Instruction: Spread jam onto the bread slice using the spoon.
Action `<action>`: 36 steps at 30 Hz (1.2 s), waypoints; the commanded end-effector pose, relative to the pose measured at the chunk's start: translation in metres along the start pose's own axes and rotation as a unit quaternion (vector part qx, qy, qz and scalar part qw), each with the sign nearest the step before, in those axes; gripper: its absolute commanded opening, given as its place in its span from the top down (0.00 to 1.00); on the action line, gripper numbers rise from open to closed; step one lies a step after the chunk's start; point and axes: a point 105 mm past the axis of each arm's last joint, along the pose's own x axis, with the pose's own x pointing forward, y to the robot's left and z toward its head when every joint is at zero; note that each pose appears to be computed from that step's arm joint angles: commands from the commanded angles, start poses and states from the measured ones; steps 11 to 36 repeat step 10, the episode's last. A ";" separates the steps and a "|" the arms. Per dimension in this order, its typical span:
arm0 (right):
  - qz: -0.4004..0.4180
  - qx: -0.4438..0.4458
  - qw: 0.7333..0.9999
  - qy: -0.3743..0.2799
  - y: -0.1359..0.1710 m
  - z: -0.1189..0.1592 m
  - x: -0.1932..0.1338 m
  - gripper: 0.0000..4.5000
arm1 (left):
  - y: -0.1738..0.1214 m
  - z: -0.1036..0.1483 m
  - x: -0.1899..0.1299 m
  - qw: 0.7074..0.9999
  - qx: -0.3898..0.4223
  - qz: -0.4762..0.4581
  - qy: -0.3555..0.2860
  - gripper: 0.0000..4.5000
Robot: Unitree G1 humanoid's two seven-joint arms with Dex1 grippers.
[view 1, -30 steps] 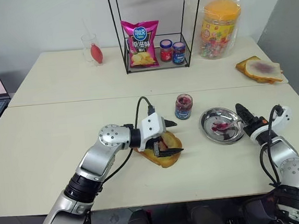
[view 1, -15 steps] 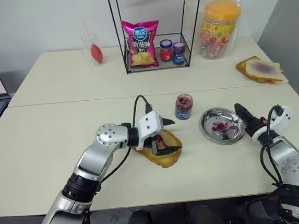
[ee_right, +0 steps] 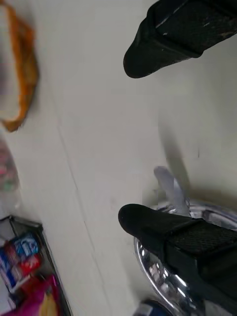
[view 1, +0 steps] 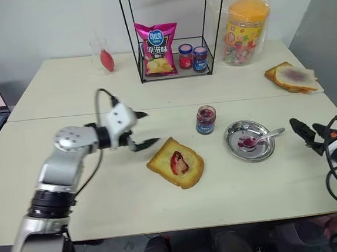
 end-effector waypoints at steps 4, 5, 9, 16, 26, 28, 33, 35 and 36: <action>0.239 -0.098 0.959 0.117 0.071 0.005 -0.035 0.01 | 0.006 -0.014 -0.042 0.996 -0.070 0.003 0.048 0.00; 0.249 -0.110 0.952 0.138 0.072 0.001 -0.037 0.01 | 0.004 -0.016 -0.046 0.996 -0.076 -0.001 0.052 0.00; 0.252 -0.139 0.944 0.161 0.068 -0.006 -0.037 0.01 | -0.001 -0.012 -0.051 0.992 -0.117 -0.016 0.042 0.00; 0.243 -0.138 0.947 0.156 0.064 -0.004 -0.034 0.01 | -0.001 -0.011 -0.051 0.992 -0.116 -0.015 0.042 0.00; 0.243 -0.138 0.947 0.156 0.064 -0.004 -0.034 0.01 | -0.001 -0.011 -0.051 0.992 -0.116 -0.015 0.042 0.00; 0.243 -0.138 0.947 0.156 0.064 -0.004 -0.034 0.01 | -0.001 -0.011 -0.051 0.992 -0.116 -0.015 0.042 0.00; 0.243 -0.138 0.947 0.156 0.064 -0.004 -0.034 0.01 | -0.001 -0.011 -0.051 0.992 -0.116 -0.015 0.042 0.00; 0.243 -0.138 0.947 0.156 0.064 -0.004 -0.034 0.01 | -0.001 -0.011 -0.051 0.992 -0.116 -0.015 0.042 0.00; 0.243 -0.138 0.947 0.156 0.064 -0.004 -0.034 0.01 | -0.001 -0.011 -0.051 0.992 -0.116 -0.015 0.042 0.00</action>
